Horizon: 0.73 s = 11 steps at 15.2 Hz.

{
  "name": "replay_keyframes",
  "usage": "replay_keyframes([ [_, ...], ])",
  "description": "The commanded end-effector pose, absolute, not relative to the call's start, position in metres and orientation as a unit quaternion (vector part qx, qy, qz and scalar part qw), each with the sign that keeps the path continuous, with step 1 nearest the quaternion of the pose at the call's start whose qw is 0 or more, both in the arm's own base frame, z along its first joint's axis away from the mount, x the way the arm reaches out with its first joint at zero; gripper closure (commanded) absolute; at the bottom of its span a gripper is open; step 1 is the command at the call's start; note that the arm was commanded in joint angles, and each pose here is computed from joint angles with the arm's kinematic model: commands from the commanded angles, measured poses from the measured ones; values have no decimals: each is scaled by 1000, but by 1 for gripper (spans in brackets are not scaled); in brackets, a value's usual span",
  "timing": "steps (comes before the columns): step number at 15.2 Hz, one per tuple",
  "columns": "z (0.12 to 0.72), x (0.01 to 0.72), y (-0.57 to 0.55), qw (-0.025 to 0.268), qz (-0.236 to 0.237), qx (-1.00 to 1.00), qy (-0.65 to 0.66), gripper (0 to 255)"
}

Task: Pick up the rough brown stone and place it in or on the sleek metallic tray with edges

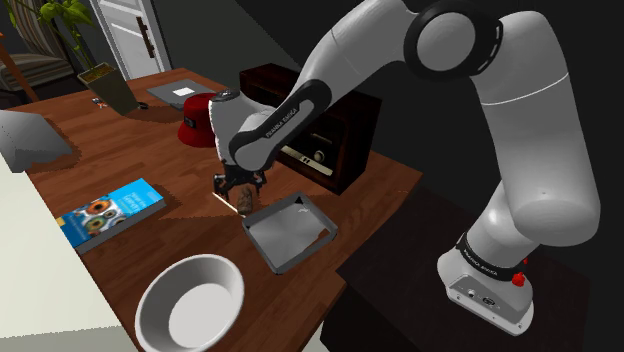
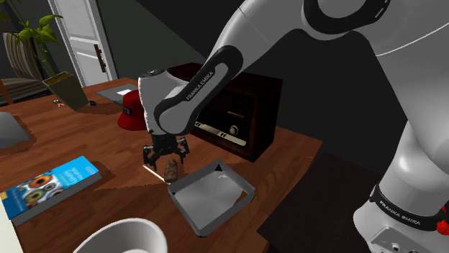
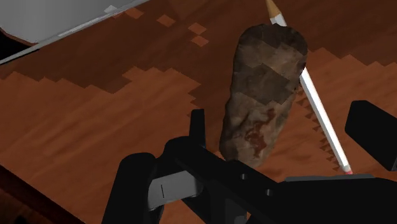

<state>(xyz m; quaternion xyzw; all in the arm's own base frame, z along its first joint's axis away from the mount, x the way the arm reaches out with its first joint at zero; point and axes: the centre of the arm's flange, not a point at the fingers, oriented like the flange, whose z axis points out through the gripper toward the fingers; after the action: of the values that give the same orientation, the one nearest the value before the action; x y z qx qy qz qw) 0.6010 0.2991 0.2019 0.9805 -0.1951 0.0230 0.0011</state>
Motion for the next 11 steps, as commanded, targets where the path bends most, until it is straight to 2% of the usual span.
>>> replay_keyframes([
  [1,191,602,299,1,23,980,-195,0],
  [10,183,602,299,1,23,980,-195,0],
  [11,183,602,299,1,23,980,-195,255],
])
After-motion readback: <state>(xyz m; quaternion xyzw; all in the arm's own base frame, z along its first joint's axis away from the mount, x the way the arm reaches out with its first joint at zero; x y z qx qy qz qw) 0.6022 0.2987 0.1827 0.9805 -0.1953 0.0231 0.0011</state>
